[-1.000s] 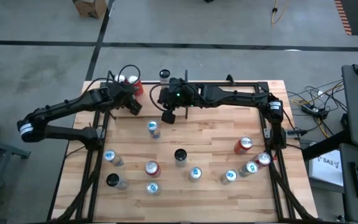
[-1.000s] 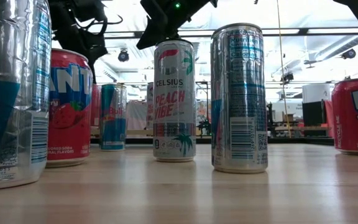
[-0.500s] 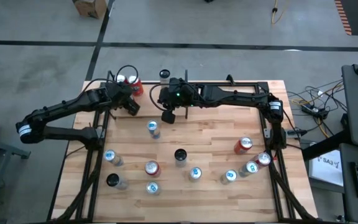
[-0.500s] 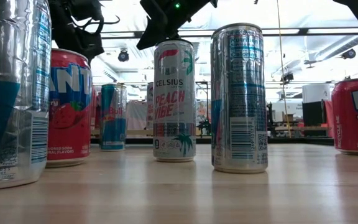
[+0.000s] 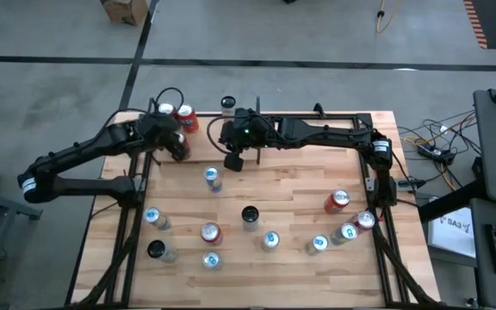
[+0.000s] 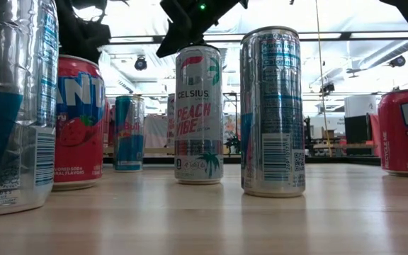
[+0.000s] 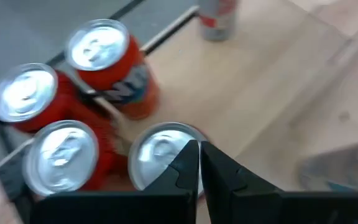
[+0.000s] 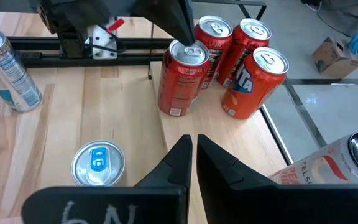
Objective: Place canned beverage on shelf
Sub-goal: Put the red and black soda can on the shelf aligned with the other red and black soda can
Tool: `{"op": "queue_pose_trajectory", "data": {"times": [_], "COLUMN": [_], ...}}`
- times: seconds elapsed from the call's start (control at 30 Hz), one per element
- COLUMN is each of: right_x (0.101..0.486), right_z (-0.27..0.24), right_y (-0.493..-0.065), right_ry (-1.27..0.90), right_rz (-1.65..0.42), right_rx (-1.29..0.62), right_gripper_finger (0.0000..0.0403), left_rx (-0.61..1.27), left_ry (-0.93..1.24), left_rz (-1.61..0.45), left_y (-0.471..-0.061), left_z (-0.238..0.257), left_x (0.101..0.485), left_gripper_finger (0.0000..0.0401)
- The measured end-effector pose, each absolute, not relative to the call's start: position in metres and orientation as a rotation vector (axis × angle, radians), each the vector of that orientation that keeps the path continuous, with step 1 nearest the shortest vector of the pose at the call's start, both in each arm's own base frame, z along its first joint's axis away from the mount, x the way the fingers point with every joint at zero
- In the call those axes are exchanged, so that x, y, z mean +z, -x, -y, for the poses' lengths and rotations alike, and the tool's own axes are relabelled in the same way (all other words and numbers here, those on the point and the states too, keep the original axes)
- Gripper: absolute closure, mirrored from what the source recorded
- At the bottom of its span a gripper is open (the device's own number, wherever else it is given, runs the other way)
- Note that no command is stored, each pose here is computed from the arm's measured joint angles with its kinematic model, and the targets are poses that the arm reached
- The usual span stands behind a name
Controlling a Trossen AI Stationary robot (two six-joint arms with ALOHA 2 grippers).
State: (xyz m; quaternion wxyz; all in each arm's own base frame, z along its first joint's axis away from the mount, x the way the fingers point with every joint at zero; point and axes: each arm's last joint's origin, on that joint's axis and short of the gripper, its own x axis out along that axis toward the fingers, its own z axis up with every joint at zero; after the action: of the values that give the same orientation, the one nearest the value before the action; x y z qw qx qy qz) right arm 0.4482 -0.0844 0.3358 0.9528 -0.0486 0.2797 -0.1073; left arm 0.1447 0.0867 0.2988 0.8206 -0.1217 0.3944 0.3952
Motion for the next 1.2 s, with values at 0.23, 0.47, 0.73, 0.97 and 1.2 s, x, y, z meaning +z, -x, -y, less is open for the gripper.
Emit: {"op": "queue_pose_trajectory", "data": {"times": [0.23, 0.47, 0.73, 0.97, 1.2], "right_x": [0.331, 0.335, 0.369, 0.404, 0.425], "right_z": [0.081, 0.067, 0.057, 0.052, 0.047], "right_y": [-0.444, -0.434, -0.4, -0.363, -0.331], "right_ry": [0.1, 0.112, 0.1, 0.057, 0.022], "right_rz": [-0.637, -0.713, -0.73, -0.7, -0.704], "right_rx": [-0.206, -0.168, -0.16, -0.177, -0.189], "right_gripper_finger": [0.039, 0.039, 0.039, 0.039, 0.039], "left_rx": [0.789, 0.751, 0.684, 0.678, 0.677], "left_ry": [0.264, 0.226, 0.224, 0.205, 0.212], "left_rz": [-0.793, -0.752, -0.71, -0.697, -0.773], "left_y": [-0.137, -0.128, -0.129, -0.137, -0.156], "left_z": [-0.081, -0.074, -0.072, -0.076, -0.086], "left_x": [0.306, 0.313, 0.316, 0.316, 0.303], "left_gripper_finger": [0.0401, 0.0401, 0.0401, 0.0401, 0.0401]}}
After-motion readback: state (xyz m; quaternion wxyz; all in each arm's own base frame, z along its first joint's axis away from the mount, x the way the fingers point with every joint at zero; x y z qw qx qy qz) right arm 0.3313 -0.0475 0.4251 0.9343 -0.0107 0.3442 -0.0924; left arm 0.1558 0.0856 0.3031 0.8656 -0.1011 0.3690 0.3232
